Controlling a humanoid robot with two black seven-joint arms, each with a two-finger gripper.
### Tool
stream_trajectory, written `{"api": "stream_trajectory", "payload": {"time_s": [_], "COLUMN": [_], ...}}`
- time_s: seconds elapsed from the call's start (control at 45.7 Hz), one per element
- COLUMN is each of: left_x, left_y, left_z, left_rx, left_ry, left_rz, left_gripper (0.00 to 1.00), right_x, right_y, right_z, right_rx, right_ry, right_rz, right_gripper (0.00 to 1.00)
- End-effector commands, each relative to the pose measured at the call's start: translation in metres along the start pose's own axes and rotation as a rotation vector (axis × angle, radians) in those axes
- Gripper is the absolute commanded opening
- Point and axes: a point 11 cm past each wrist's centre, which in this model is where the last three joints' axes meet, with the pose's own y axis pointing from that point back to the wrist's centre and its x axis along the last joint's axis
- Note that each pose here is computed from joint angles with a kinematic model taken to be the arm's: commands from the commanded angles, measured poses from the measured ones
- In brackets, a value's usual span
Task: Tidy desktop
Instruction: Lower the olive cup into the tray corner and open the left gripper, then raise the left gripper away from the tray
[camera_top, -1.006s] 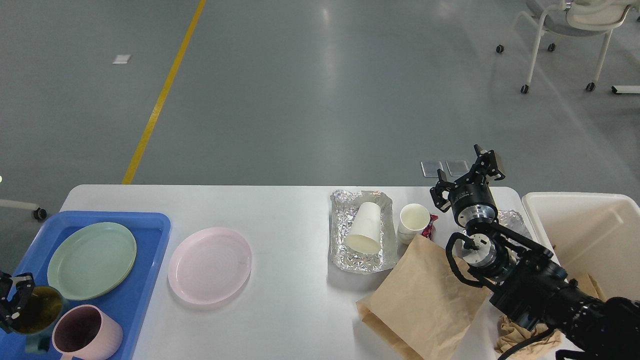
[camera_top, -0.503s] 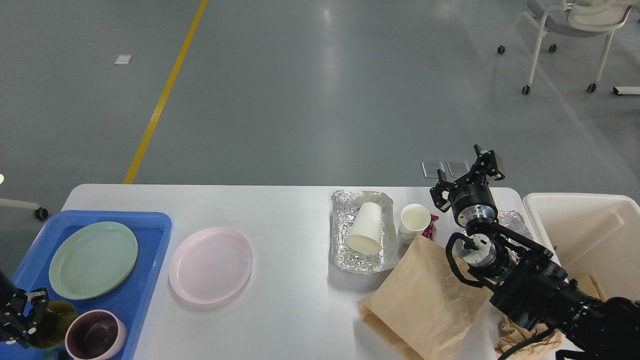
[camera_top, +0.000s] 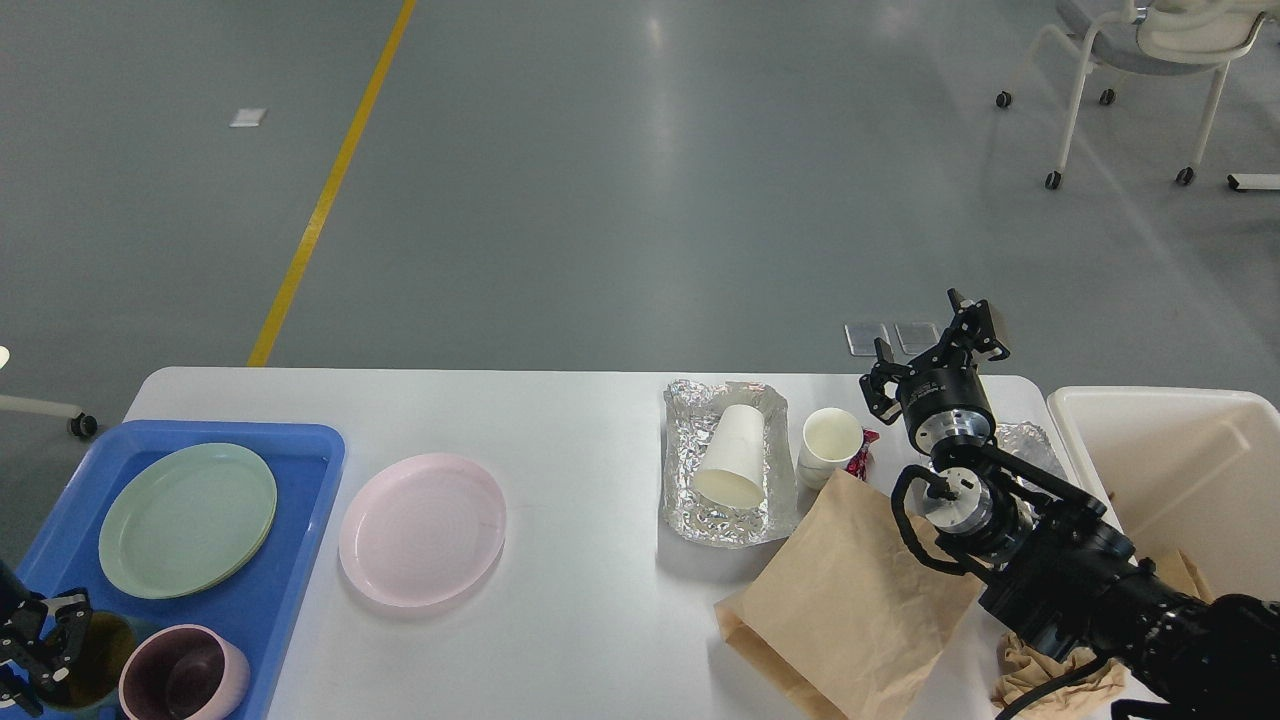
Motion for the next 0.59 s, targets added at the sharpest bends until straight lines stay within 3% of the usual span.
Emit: {"api": "stream_trajectory", "payload": {"time_s": [0.0, 0.372, 0.459, 0.569], "left_x": [0.000, 0.005, 0.007, 0.014], "left_y": [-0.001, 0.003, 0.006, 0.016], "left_z": [-0.002, -0.007, -0.009, -0.020], "left_rx": [0.001, 0.006, 0.003, 0.024], "left_ry": [0.003, 0.017, 0.022, 0.039], "left_rz": [-0.002, 0.020, 0.027, 0.057], "left_gripper": [0.35, 0.51, 0.61, 0.87], "right_x": [0.000, 0.000, 0.000, 0.000], "right_y": [0.000, 0.000, 0.000, 0.000], "right_z": [0.000, 0.000, 0.000, 0.000], "right_rx": [0.000, 0.000, 0.000, 0.000], "right_ry": [0.000, 0.000, 0.000, 0.000], "right_rz": [0.000, 0.000, 0.000, 0.000], "right_gripper": [1.00, 1.00, 1.00, 1.00]}}
